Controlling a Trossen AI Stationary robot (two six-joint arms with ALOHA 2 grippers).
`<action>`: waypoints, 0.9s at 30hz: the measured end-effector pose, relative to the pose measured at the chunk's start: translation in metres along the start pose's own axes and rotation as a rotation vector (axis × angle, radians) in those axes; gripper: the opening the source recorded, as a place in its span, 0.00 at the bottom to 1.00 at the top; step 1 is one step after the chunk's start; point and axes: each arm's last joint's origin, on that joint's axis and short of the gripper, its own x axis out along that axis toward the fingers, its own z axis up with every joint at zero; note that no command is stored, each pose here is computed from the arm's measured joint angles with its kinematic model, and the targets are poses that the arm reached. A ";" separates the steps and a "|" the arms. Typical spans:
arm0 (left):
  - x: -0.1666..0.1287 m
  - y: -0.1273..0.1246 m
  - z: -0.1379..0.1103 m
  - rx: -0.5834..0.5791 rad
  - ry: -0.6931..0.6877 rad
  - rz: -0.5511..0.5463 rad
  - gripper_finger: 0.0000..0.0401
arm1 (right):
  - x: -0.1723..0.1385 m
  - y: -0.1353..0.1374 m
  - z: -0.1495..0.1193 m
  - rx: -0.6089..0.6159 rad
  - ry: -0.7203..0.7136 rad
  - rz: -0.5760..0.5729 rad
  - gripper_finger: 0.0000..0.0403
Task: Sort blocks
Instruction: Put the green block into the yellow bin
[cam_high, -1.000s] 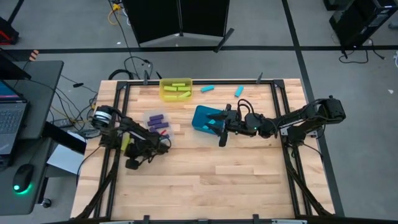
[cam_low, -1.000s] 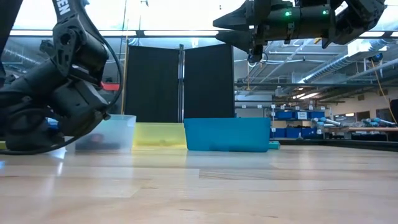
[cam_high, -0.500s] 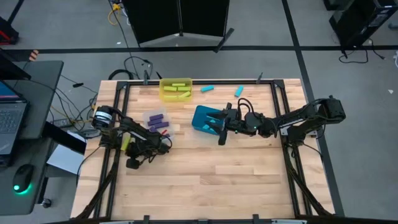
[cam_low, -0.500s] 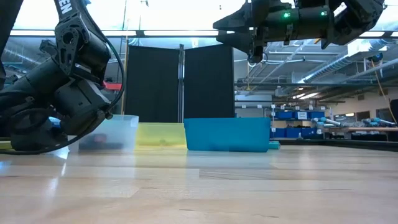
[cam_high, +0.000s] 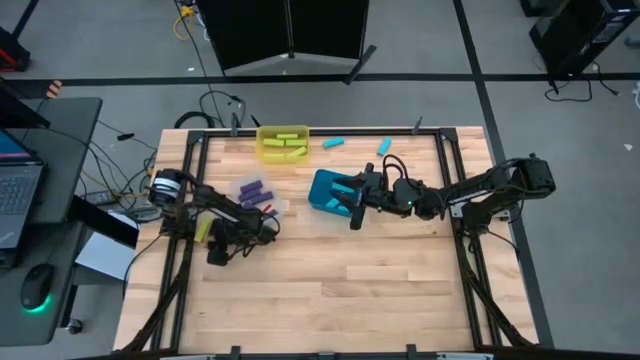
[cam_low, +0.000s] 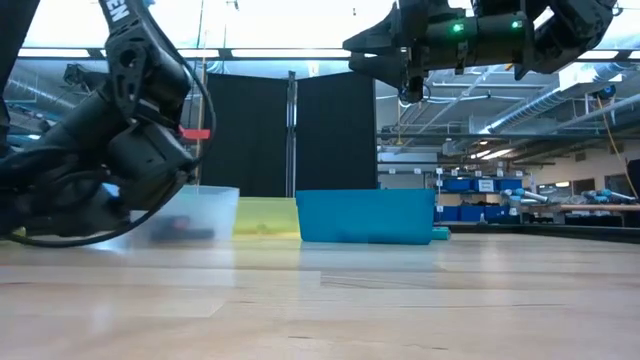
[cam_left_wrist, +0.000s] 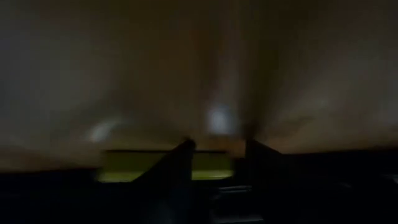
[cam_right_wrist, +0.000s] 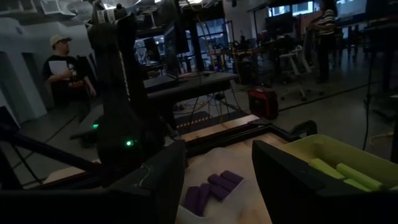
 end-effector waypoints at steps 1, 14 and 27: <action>-0.001 0.002 0.000 -0.003 -0.003 0.019 0.42 | 0.000 0.000 0.000 0.001 -0.001 -0.002 0.49; -0.003 0.024 -0.001 -0.062 0.004 -0.021 0.79 | 0.001 -0.004 0.001 0.054 -0.004 -0.013 0.49; 0.002 0.023 0.003 -0.054 0.063 -0.044 0.91 | 0.001 -0.003 0.001 0.055 -0.003 -0.010 0.49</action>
